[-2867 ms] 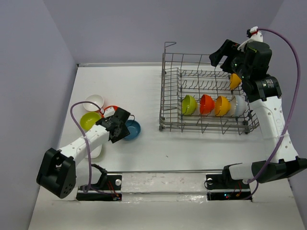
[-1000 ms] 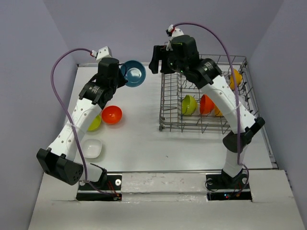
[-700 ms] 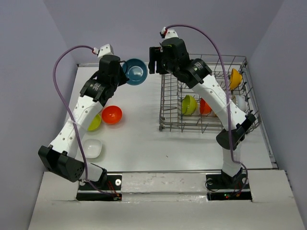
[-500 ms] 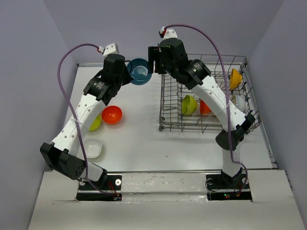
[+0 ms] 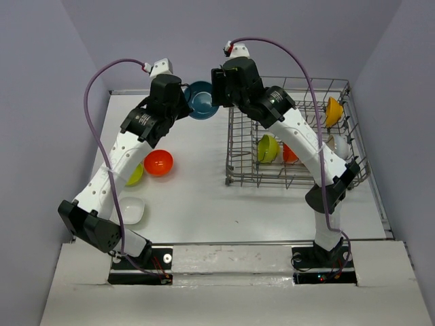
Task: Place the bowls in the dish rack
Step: Pass from the left arm to the right
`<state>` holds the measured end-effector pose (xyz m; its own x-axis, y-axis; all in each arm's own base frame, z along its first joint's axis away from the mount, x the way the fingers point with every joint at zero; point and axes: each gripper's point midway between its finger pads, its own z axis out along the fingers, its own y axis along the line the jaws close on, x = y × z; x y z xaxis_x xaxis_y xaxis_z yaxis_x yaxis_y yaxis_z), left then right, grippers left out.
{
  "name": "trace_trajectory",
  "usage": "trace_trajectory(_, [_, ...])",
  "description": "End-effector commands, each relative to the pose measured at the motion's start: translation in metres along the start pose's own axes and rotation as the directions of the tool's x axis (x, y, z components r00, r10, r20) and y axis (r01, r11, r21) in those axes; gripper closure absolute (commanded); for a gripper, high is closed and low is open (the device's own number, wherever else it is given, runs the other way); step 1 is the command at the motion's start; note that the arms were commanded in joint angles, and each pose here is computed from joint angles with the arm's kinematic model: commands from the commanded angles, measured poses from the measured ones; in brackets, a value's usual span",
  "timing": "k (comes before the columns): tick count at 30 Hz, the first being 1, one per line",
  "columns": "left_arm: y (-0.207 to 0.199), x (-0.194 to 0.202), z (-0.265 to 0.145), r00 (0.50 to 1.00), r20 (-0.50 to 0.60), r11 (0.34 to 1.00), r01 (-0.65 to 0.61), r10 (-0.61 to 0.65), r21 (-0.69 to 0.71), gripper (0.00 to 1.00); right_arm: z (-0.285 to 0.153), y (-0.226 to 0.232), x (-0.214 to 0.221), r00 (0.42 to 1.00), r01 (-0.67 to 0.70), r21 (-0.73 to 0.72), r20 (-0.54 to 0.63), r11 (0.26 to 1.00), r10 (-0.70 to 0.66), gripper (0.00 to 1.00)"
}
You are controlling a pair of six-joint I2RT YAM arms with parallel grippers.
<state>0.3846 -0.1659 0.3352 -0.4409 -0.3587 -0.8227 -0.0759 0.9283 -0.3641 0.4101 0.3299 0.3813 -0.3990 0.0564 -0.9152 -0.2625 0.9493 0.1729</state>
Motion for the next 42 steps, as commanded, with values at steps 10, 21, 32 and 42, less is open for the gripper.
trace_trajectory(10, [-0.015,-0.032,-0.024,0.995,0.089,0.997,0.027,-0.033,0.068,1.0,-0.003,0.006,-0.021,0.996,-0.024,0.005,0.089,1.0,0.023,0.54])
trace_trajectory(21, [-0.017,-0.035,-0.027,0.995,0.09,0.997,0.025,-0.032,0.077,1.0,0.01,0.009,-0.011,0.997,-0.008,0.012,0.071,1.0,0.007,0.58])
trace_trajectory(32, [-0.019,-0.033,-0.031,0.996,0.087,0.996,0.025,-0.032,0.086,1.0,0.012,0.005,-0.011,0.997,-0.005,0.035,0.077,0.999,0.002,0.76])
trace_trajectory(42, [-0.019,-0.032,-0.035,0.996,0.092,0.995,0.009,-0.018,0.096,0.8,0.008,0.001,-0.02,0.994,-0.014,0.055,0.105,0.998,0.008,0.99])
